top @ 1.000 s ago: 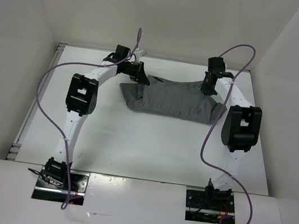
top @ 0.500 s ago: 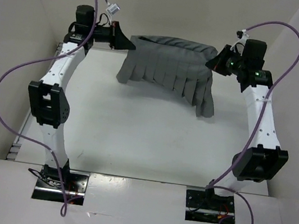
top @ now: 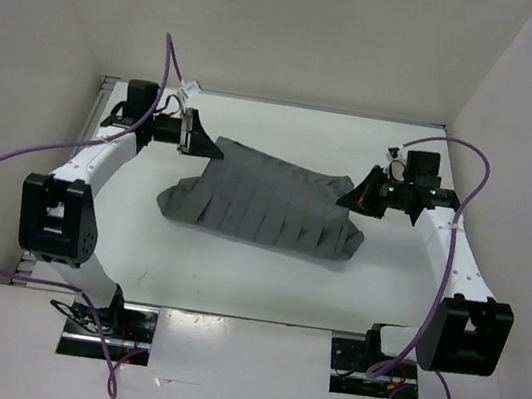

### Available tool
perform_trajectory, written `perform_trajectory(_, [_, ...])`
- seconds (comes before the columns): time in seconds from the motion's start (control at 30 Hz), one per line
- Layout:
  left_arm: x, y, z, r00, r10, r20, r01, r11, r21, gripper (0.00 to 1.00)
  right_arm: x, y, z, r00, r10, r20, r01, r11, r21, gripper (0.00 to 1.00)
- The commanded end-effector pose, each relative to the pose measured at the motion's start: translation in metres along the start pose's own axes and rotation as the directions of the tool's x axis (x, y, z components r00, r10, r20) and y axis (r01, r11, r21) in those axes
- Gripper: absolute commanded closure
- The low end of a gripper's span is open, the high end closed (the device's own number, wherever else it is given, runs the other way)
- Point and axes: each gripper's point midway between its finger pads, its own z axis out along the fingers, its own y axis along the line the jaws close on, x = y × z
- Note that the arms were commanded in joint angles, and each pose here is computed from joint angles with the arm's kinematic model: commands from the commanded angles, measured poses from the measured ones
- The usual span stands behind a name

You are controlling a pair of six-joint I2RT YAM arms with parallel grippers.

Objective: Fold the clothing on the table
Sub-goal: Fold the skirt

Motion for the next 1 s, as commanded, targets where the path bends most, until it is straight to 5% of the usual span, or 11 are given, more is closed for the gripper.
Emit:
perform_trajectory(0.0, [0.026, 0.055, 0.006, 0.994, -0.105, -0.024, 0.102, 0.99, -0.093, 1.0, -0.01, -0.011, 0.002, 0.997, 0.045, 0.055, -0.048, 0.997, 0.054, 1.0])
perform_trajectory(0.3, [0.042, 0.147, 0.027, 0.941, -0.337, 0.011, 0.331, 0.918, -0.22, 1.0, -0.042, -0.065, 0.072, 0.996, 0.077, 0.05, -0.086, 0.973, 0.216, 0.92])
perform_trajectory(0.33, [0.04, 0.152, 0.028, 0.939, -0.345, 0.016, 0.339, 0.913, -0.228, 1.0, -0.043, -0.066, 0.079, 0.997, 0.064, 0.033, -0.07, 0.973, 0.219, 0.88])
perform_trajectory(0.43, [0.033, 0.167, 0.034, 0.938, -0.347, 0.022, 0.342, 0.912, -0.226, 1.0, -0.066, -0.082, 0.093, 0.998, 0.032, 0.045, -0.044, 0.955, 0.292, 0.53])
perform_trajectory(0.5, [0.029, 0.171, 0.036, 0.935, -0.352, 0.026, 0.349, 0.91, -0.225, 1.0, -0.078, -0.089, 0.094, 0.998, -0.005, 0.059, -0.015, 0.942, 0.336, 0.42])
perform_trajectory(0.67, [0.037, 0.189, 0.042, 0.924, -0.381, 0.022, 0.375, 0.898, -0.229, 1.0, -0.112, -0.078, 0.092, 0.964, -0.255, 0.07, 0.203, 0.883, 0.423, 0.34])
perform_trajectory(0.97, [0.04, 0.197, 0.045, 0.918, -0.396, 0.002, 0.386, 0.894, -0.229, 1.0, -0.118, -0.095, 0.143, 0.948, -0.317, -0.033, 0.299, 0.848, 0.438, 0.34])
